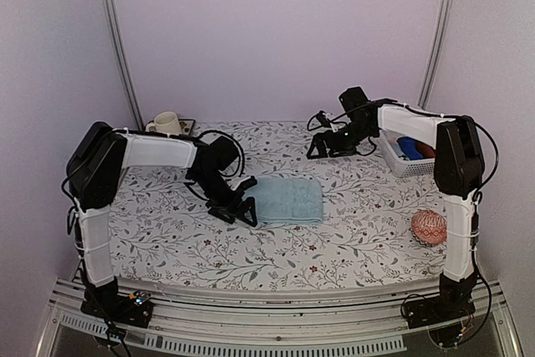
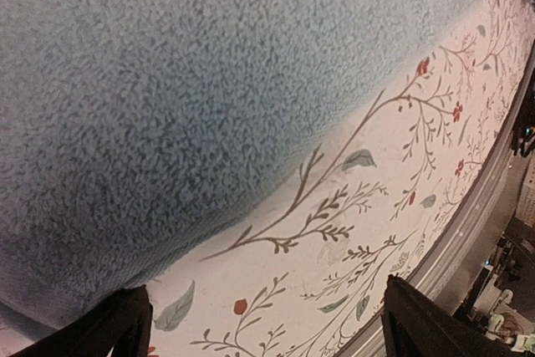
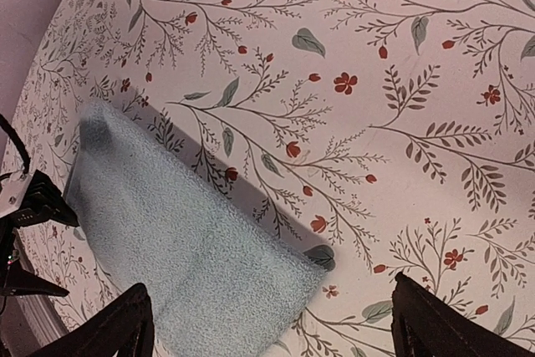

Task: Roll the towels
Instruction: Rotate the towel at the center of the board.

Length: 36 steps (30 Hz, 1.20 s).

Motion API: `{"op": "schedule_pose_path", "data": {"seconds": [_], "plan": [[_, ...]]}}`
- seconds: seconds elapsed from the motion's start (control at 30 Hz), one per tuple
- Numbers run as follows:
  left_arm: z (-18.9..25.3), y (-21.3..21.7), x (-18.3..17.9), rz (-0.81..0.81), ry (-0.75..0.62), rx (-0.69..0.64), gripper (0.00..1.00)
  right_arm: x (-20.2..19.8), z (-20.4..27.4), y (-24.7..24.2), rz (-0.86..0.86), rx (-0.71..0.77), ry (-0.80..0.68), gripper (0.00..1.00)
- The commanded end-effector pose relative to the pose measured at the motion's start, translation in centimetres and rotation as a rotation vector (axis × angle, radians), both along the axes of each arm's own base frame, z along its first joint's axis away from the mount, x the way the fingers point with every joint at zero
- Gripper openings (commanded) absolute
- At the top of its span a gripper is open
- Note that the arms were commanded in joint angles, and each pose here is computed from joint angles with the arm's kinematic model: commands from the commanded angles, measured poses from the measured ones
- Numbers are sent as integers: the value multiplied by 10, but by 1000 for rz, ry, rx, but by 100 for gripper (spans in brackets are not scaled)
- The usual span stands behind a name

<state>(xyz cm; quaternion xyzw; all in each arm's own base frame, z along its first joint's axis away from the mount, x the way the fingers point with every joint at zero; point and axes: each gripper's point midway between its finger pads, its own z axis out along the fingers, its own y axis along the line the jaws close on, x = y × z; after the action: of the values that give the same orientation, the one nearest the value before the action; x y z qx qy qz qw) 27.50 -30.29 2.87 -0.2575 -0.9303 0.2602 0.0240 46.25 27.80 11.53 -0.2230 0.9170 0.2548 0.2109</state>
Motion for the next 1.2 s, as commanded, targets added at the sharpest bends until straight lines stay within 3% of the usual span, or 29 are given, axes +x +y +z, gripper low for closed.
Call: {"op": "schedule_pose_path", "data": {"seconds": [0.0, 0.17, 0.3, 0.5, 0.63, 0.73, 0.9, 1.07, 1.17], "plan": [[-40, 18, 33, 48, -50, 129, 97, 8, 4, -12, -25, -20, -26, 99], [-55, 27, 81, 110, -104, 168, 97, 9, 2, -20, -41, -29, -25, 99], [-57, 32, 140, 192, -185, 167, 97, 10, 0, -30, -65, -32, -20, 99], [-44, -30, 224, 215, -301, -85, 97, 3, -12, -43, -101, -31, 17, 99], [-40, -78, 253, 239, -279, -288, 97, -1, -17, -52, -128, -17, 40, 99], [-28, -81, 271, 297, -316, -383, 97, -2, -18, -55, -132, -4, 46, 99], [12, -46, 292, 344, -471, -293, 97, -5, -10, -49, -73, 43, -29, 99], [72, 2, 297, 324, -778, -108, 97, -1, 14, -55, -28, 14, -215, 99], [106, 26, 295, 333, -889, -62, 97, 8, 36, -65, -39, -31, -361, 99]]}}
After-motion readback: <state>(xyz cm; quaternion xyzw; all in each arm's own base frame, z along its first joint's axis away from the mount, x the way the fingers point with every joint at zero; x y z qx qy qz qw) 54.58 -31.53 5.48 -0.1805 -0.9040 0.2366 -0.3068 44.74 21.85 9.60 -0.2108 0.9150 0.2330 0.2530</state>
